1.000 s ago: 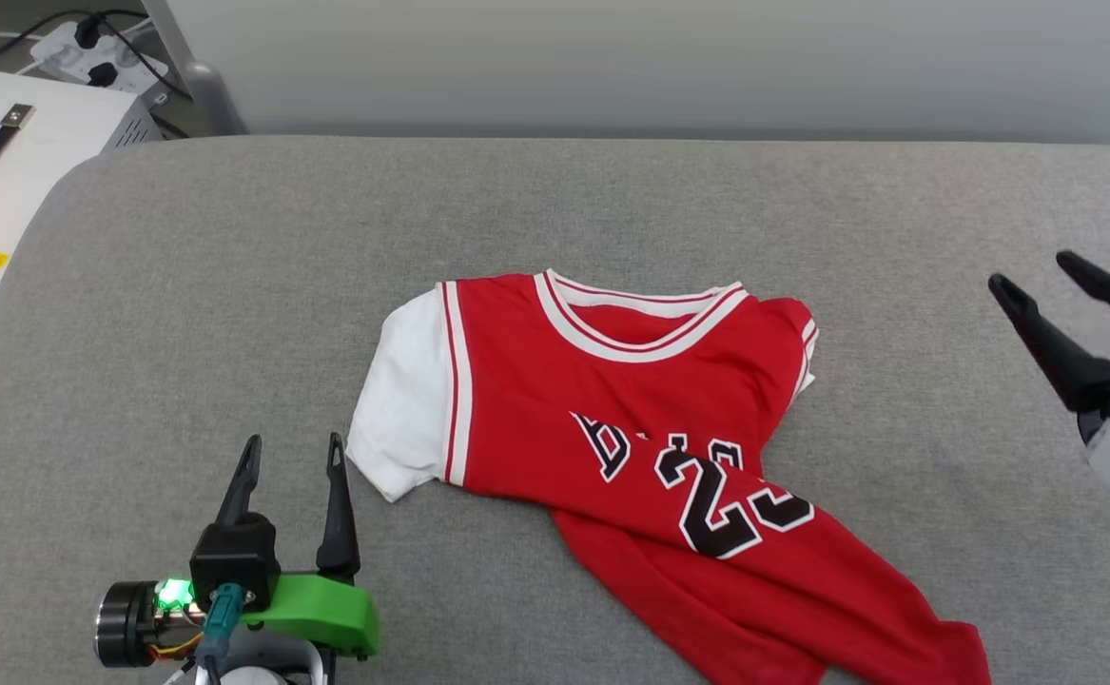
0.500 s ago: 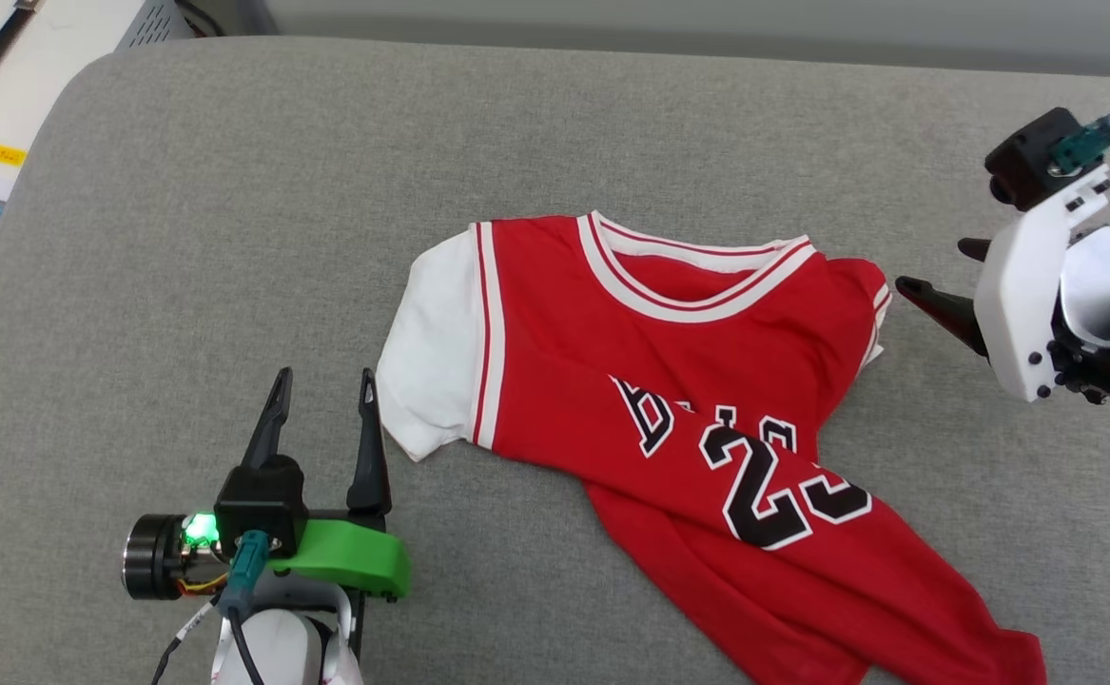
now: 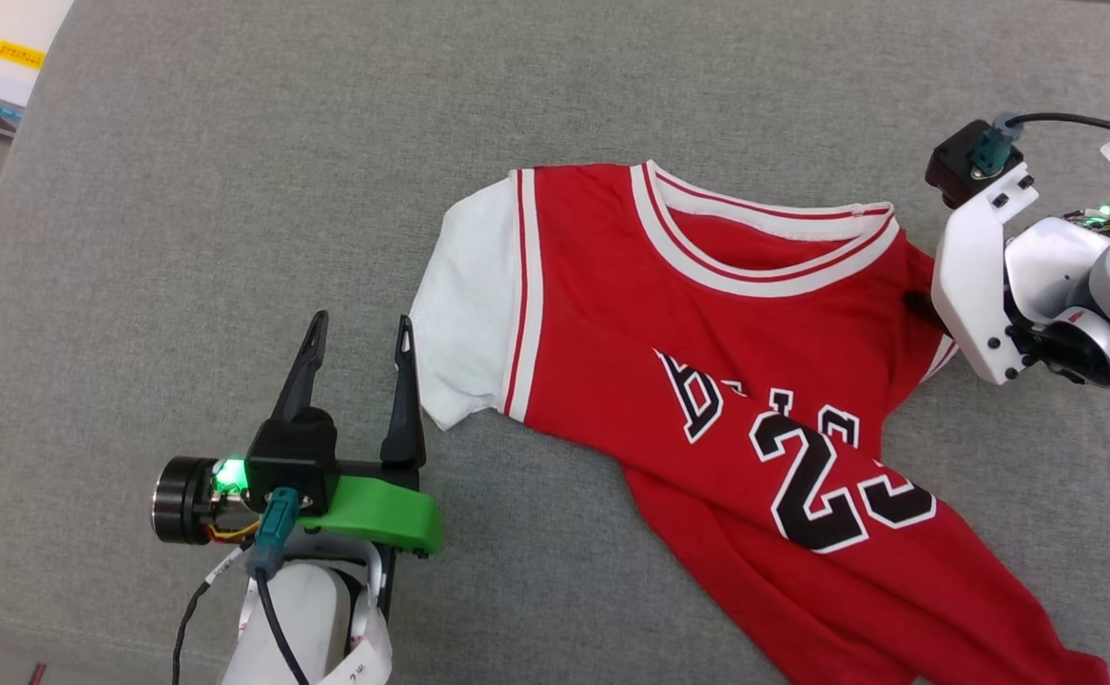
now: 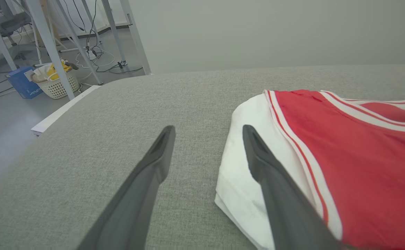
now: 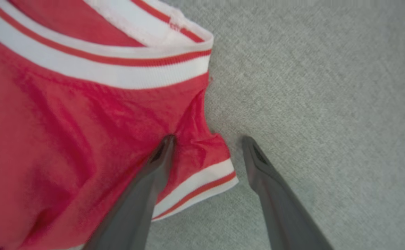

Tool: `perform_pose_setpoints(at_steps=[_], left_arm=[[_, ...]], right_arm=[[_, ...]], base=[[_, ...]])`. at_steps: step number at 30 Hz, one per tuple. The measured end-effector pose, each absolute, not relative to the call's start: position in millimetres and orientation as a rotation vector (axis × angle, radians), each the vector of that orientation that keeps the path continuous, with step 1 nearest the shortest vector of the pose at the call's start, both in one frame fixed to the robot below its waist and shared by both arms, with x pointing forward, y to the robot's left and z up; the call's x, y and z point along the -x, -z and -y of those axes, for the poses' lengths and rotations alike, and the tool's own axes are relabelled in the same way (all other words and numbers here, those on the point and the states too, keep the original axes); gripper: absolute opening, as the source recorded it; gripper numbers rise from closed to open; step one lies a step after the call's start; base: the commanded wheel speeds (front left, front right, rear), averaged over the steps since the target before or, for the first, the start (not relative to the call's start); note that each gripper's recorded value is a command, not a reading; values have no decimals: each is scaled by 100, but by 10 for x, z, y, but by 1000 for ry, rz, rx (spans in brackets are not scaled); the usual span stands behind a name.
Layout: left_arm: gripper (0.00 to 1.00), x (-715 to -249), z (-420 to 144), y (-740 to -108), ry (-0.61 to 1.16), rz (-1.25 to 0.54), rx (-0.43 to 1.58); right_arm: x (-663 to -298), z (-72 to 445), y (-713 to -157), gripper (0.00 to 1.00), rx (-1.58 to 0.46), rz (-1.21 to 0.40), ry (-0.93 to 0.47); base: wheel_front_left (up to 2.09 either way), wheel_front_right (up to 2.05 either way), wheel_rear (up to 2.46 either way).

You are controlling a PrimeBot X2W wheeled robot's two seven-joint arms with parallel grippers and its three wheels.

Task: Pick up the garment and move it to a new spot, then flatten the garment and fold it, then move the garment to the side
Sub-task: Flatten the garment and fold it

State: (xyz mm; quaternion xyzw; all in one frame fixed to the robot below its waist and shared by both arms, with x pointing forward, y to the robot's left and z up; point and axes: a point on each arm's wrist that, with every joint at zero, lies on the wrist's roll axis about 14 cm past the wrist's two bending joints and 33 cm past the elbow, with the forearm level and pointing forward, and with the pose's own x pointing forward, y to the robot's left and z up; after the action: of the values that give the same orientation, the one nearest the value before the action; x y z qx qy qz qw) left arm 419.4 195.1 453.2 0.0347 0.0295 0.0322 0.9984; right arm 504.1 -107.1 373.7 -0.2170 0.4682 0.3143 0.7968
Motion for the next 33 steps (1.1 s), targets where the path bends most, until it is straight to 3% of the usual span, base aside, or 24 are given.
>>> perform_pose_setpoints(at_steps=[4, 5, 6, 13, 20, 33], left_arm=[[100, -4169, -1996, -4467, -81, -80, -70], [100, -4166, -2008, -4455, -85, -84, -72], [100, -4164, -2018, -4447, -89, -87, -73], [100, -4169, -2019, -4500, -92, -71, -70], [100, -4082, -1972, -4626, -84, -41, -59], [100, -3982, -1643, -4690, 13, -22, -39]], right_arm=[[-5019, 1098, -3566, 100, 484, -1052, -692], [-5029, 1092, -3556, 74, 478, -1051, -698], [-5042, 1084, -3554, 0, 474, -1040, -703], [-5113, 860, -3818, 0, 365, -838, -761], [-5030, 903, -4444, 0, 313, -594, -794], [-4385, 2311, -4848, 0, 153, -514, -467]], base=[[0, 0, 0], [0, 0, 0], [0, 0, 0], [0, 0, 0], [0, 0, 0], [0, 0, 0]])
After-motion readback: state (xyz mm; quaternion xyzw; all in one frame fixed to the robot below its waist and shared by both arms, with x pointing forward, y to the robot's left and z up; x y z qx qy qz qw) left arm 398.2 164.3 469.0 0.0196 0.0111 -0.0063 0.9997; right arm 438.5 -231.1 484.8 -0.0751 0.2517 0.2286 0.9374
